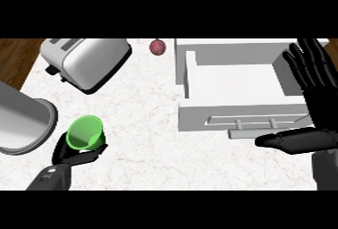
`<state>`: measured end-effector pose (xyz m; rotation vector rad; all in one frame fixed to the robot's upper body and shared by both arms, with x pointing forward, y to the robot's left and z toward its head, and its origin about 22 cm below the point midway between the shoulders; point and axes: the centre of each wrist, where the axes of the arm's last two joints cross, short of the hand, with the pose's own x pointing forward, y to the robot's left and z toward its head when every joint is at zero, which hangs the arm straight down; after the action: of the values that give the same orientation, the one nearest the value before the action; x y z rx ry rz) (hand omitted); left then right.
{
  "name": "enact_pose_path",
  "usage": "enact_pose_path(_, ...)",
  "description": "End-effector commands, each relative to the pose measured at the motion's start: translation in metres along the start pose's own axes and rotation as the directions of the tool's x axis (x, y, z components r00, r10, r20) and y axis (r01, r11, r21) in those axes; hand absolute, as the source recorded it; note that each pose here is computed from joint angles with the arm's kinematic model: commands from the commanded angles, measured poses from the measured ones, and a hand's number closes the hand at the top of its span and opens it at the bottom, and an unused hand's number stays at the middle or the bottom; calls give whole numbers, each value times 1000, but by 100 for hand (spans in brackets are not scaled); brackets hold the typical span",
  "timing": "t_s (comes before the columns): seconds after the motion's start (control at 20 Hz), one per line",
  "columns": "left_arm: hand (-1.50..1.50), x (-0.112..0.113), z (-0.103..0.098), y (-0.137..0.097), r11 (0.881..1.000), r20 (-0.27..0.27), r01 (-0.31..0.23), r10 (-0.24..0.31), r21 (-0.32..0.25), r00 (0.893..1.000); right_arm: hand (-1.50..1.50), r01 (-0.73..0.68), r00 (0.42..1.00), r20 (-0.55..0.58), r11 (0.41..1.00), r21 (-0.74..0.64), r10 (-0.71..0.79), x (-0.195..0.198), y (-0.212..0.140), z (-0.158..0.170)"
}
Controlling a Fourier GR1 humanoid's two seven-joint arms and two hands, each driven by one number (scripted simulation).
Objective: Pick up the cup, place it into the drawer and close the drawer
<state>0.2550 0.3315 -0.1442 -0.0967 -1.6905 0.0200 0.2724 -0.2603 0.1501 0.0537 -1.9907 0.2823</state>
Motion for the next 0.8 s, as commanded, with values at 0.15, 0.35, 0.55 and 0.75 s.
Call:
enact_pose_path(0.15, 150, 10, -18, -2, 983, 270, 150, -175, 110, 947, -150, -13, 1000, -3, 1000, 7, 13, 0, -4, -5)
enact_pose_path(0.35, 150, -1, -24, -37, 973, 293, 74, -138, 219, 946, -150, 14, 1000, -1, 1000, 21, -14, 5, 0, -8)
enact_pose_path(0.55, 150, 3, -34, -40, 954, 353, -17, -94, 299, 931, -150, 23, 1000, -2, 1000, 7, -23, 1, -11, 0)
enact_pose_path(0.75, 150, 23, -70, -56, 990, 407, -108, 63, 90, 911, -150, -5, 1000, -4, 1000, -30, 5, -6, -12, 2)
